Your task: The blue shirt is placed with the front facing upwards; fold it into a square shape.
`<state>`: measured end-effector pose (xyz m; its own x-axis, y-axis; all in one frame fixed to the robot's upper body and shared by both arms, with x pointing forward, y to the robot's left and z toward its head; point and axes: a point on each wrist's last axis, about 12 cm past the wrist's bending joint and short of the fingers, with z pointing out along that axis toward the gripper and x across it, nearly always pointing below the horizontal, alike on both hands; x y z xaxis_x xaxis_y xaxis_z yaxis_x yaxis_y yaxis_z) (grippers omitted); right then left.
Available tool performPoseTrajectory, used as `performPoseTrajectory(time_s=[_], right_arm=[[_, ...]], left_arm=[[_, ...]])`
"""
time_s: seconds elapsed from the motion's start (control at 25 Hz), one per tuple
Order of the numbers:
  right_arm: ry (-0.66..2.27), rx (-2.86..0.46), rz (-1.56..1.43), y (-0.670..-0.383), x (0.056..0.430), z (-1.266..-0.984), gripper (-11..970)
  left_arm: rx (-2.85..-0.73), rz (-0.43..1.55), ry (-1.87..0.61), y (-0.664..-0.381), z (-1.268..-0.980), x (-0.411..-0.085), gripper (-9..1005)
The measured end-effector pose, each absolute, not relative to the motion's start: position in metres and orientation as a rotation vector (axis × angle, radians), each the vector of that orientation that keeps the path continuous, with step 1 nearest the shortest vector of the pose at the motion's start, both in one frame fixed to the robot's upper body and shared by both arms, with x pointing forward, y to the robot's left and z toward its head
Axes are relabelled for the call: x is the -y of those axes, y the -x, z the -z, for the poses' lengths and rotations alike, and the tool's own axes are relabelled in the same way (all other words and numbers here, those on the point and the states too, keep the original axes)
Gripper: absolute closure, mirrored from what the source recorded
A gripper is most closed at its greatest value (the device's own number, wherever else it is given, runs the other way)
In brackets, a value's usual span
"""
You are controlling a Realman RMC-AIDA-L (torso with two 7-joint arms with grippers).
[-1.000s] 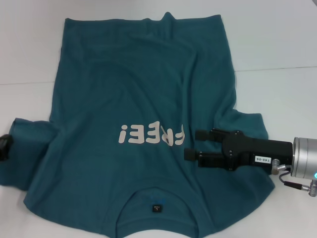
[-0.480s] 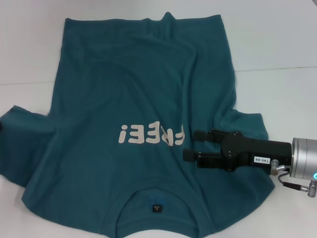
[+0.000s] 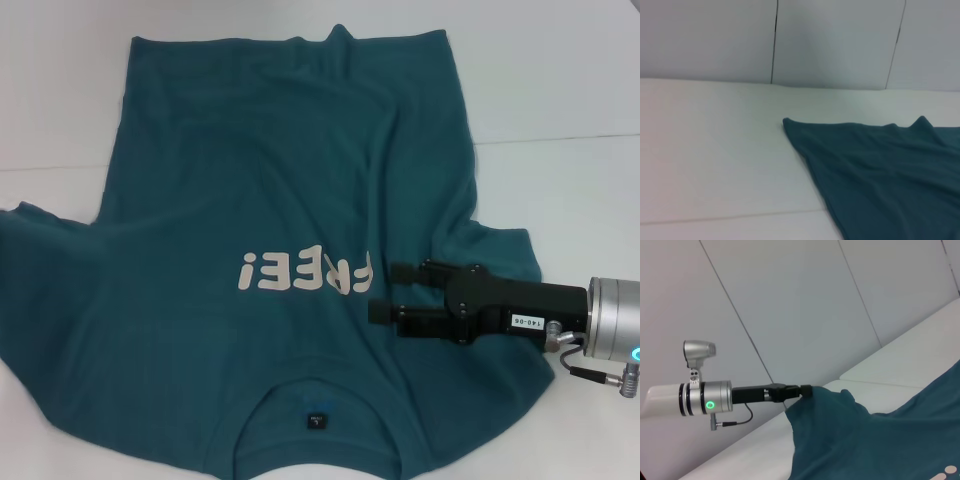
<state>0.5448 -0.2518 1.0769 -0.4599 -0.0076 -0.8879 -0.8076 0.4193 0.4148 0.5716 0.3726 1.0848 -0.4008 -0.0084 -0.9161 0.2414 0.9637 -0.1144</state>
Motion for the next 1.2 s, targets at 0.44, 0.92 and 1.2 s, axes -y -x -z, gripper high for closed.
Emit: performPoseTrajectory(time_s=[0.44,0.92,1.2], right_arm=[[0.705,-1.794,-1.142,-0.545,0.252,-1.077,54],[0.710,-1.798,-1.152,-0.542,0.251,-1.075,54],[0.711,-1.802,-1.151,-0.540,0.252,-1.073,55]], left_arm=[[-1.966,0.314,-0.190,-0.571,-1.085,-0.360,983],[-1.845,0.668,-0.278,-0.561,-1.100,-0.324,981],[-1.822,0.820,-0.266,-0.560,-1.090,-0.302,979]])
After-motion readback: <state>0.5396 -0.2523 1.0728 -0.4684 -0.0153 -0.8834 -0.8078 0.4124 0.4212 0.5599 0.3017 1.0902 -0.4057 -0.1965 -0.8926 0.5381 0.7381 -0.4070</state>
